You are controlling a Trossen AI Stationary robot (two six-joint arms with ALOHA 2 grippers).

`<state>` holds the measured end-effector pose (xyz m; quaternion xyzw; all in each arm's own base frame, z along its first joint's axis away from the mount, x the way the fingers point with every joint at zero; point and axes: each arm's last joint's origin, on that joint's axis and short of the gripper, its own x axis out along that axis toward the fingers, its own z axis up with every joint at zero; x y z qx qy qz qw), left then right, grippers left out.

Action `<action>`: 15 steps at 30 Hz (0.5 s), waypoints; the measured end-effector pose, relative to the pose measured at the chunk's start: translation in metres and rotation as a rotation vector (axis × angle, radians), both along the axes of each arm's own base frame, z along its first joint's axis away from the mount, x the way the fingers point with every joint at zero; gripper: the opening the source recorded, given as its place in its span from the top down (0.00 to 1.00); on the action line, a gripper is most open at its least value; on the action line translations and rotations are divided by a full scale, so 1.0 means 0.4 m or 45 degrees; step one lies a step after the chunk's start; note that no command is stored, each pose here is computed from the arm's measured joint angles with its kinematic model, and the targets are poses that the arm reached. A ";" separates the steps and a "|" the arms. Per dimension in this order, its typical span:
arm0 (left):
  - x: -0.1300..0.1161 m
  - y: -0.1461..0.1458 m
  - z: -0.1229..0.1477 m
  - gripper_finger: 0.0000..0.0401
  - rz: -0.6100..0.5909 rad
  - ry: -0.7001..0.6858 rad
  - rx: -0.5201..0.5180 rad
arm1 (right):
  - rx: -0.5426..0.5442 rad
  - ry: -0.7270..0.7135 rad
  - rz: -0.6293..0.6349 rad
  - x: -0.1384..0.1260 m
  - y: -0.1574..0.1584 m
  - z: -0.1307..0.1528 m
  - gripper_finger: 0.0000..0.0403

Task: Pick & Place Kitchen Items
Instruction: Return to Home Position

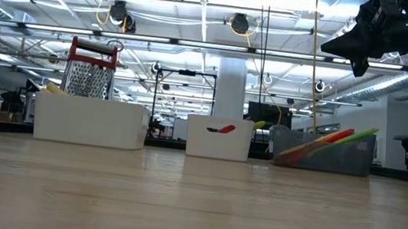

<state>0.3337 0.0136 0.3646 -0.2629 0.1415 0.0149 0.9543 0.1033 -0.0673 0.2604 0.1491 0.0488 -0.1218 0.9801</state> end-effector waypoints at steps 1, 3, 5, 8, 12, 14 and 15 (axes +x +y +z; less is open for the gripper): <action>0.000 0.000 -0.001 0.49 0.000 0.006 0.000 | 0.001 0.001 0.000 0.000 0.000 0.000 1.00; -0.001 -0.001 -0.004 0.49 -0.001 0.025 -0.002 | 0.001 0.001 0.000 0.000 0.000 0.000 1.00; -0.004 -0.003 -0.011 0.49 -0.002 0.061 -0.003 | 0.001 0.001 0.000 0.000 0.000 0.000 1.00; -0.004 -0.007 -0.015 0.49 -0.003 0.081 0.025 | 0.001 0.001 0.000 0.000 0.000 0.000 1.00; -0.006 -0.009 -0.019 0.49 -0.020 0.099 0.062 | 0.001 0.001 0.000 0.000 0.000 0.000 1.00; -0.009 -0.009 -0.027 0.49 -0.021 0.144 0.065 | 0.001 0.001 -0.001 0.000 0.000 0.000 1.00; -0.010 -0.009 -0.030 0.49 -0.022 0.165 0.066 | 0.001 0.002 0.000 0.000 0.000 0.000 1.00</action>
